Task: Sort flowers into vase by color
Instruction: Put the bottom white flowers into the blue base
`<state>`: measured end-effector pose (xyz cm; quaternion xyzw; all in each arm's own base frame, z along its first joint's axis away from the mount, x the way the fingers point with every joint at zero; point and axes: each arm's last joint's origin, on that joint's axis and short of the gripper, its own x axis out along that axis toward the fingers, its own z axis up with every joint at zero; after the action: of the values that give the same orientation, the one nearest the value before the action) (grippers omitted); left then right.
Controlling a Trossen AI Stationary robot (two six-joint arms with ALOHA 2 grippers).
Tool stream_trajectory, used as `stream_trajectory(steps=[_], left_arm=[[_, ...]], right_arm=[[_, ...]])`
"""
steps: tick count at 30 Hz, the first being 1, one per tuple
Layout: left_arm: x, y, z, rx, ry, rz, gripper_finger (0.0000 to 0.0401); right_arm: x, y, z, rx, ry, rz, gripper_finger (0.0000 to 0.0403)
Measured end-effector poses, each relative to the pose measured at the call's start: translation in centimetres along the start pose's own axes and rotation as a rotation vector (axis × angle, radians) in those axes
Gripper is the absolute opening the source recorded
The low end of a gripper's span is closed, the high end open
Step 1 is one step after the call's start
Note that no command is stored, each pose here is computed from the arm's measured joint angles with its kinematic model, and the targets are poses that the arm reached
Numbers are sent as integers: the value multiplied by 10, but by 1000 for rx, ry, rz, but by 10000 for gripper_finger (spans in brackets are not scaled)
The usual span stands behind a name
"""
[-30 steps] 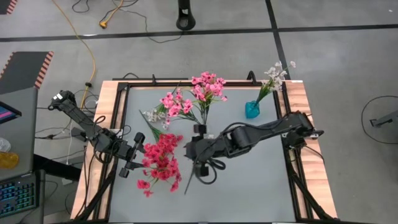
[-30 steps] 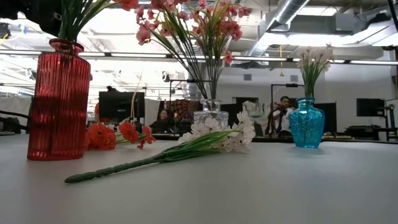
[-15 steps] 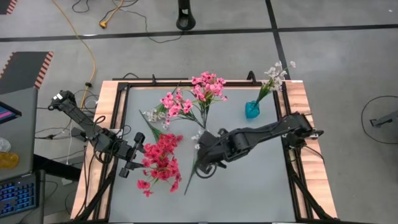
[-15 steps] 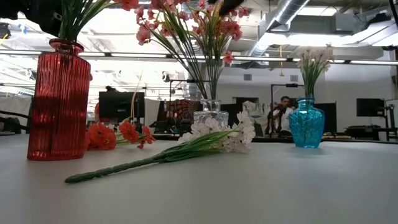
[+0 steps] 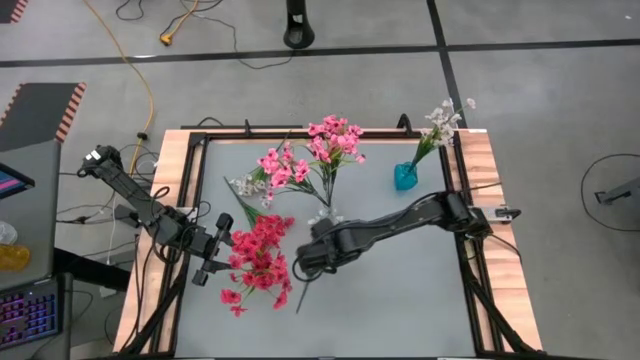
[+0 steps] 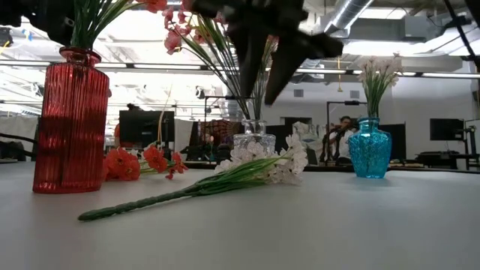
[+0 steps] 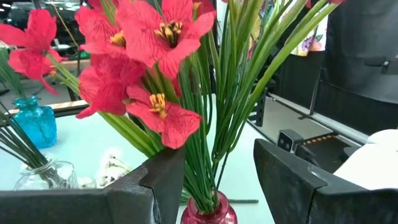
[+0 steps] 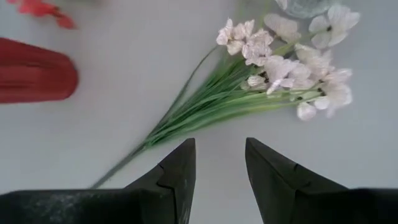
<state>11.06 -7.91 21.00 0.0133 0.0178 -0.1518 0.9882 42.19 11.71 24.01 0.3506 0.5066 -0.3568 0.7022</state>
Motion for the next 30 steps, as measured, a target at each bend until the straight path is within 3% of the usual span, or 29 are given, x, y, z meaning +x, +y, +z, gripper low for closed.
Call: stream_trajectory(steps=[7,17,30], left_arm=[[0,0,-2,8,19,0,180],[0,0,-6,26,61,0,180],[-1,0,-10,45,100,0,180]], right_arm=[[35,10,-5,89,4,-23,166],[38,13,-3,288,-52,-3,166],[63,26,-13,435,-44,48,166]])
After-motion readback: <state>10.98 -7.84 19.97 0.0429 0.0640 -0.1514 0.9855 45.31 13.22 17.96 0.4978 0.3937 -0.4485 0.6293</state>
